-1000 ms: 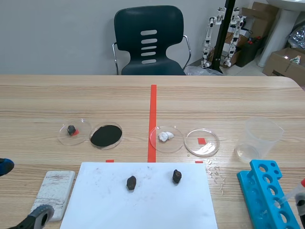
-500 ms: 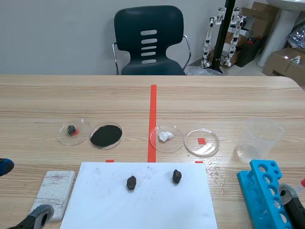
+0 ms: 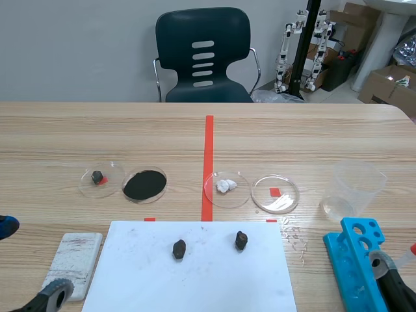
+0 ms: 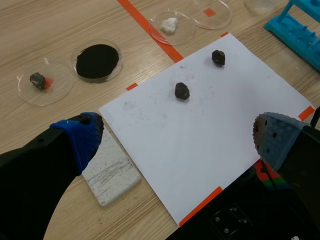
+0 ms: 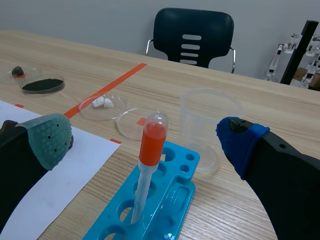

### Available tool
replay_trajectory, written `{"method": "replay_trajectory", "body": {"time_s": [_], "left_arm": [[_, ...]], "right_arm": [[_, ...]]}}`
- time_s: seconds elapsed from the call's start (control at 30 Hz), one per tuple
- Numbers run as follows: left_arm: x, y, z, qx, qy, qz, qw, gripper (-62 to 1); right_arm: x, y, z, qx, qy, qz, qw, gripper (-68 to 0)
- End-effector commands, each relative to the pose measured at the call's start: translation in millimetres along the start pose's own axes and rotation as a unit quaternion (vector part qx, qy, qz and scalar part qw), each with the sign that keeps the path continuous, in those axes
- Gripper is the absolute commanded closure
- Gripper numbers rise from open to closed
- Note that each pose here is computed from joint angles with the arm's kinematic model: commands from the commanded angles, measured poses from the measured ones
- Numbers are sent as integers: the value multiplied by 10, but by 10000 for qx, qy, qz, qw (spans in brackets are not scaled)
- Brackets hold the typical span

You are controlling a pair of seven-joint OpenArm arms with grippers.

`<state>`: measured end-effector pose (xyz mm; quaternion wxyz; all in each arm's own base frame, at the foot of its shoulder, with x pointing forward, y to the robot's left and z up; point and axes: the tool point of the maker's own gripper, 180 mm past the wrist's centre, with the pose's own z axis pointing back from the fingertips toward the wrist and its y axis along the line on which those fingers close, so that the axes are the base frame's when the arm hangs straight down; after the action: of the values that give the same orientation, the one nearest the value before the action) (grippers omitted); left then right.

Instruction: Pick up the dropper by the top with the right hand

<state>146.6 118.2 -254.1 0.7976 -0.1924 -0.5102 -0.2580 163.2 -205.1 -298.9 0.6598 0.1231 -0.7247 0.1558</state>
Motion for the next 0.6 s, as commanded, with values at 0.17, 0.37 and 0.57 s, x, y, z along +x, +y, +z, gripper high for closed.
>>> {"method": "replay_trajectory", "body": {"time_s": [0.17,0.37,0.57], "left_arm": [[66,-2,-6,13,-145,40,9999,-623],[66,-2,-6,13,-145,40,9999,-623],[66,-2,-6,13,-145,40,9999,-623]], "right_arm": [[74,-43,-42,-14,-140,38,9999,-604],[54,-33,-15,-15,-74,20,10000,-604],[37,0,66,-3,5,-28,10000,-604]]}}
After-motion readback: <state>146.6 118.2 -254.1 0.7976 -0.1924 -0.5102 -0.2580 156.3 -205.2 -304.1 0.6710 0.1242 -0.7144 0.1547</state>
